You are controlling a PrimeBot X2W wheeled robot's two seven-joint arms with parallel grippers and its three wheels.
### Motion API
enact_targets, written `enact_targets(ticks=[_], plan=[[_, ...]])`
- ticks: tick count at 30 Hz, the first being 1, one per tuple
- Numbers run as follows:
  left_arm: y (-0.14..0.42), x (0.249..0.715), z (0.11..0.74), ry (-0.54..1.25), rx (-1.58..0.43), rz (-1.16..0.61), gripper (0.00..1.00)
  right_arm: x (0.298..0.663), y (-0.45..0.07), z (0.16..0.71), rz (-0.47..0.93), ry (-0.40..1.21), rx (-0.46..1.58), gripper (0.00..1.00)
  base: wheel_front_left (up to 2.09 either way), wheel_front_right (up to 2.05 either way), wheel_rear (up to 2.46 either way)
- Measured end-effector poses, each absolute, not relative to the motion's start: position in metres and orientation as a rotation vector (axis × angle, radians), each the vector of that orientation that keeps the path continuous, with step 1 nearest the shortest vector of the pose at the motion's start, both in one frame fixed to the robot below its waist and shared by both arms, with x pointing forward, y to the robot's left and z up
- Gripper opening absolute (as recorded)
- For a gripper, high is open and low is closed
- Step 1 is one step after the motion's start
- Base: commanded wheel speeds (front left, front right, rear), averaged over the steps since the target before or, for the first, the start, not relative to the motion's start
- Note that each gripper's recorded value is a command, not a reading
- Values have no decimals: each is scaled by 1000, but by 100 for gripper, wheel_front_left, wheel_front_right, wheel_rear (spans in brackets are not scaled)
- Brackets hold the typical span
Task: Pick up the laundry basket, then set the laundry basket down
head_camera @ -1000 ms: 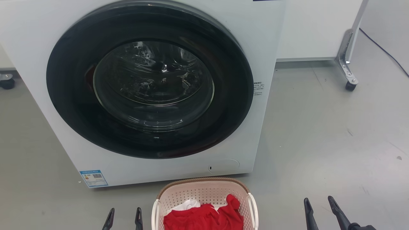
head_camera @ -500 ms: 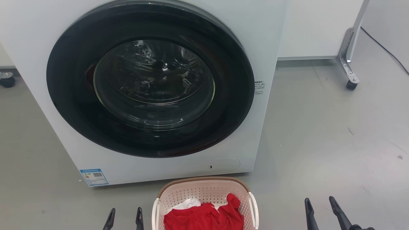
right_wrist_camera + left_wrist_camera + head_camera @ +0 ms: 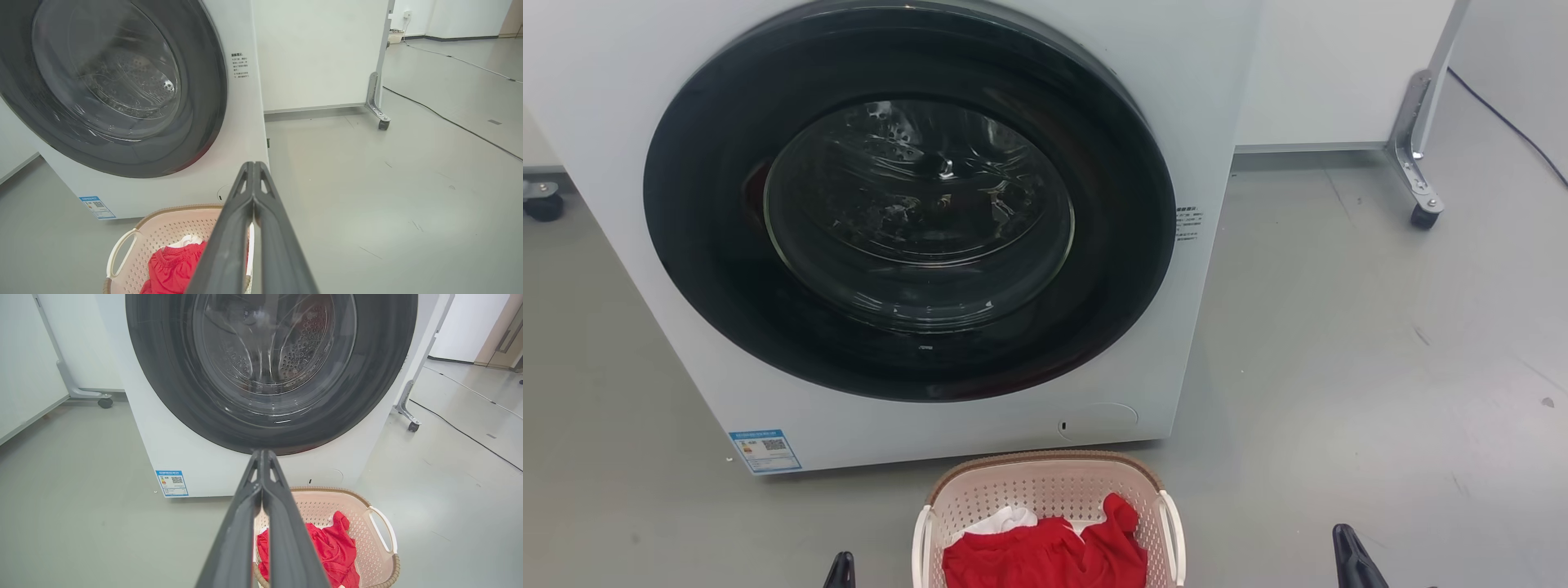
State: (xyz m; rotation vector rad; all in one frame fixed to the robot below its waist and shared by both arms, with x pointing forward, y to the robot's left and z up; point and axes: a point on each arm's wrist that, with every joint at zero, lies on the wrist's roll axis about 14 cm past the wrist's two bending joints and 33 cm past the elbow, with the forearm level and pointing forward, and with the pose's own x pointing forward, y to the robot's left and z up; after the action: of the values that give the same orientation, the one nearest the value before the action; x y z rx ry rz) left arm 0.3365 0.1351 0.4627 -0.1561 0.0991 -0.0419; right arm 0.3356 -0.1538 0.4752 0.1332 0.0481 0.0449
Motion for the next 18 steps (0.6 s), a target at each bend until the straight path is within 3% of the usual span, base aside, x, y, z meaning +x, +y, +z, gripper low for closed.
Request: enact_targets(ticks=[18], plan=[[152, 340, 449, 186, -422, 28, 0, 343, -170, 464, -29, 130, 406, 0, 0, 0, 0]])
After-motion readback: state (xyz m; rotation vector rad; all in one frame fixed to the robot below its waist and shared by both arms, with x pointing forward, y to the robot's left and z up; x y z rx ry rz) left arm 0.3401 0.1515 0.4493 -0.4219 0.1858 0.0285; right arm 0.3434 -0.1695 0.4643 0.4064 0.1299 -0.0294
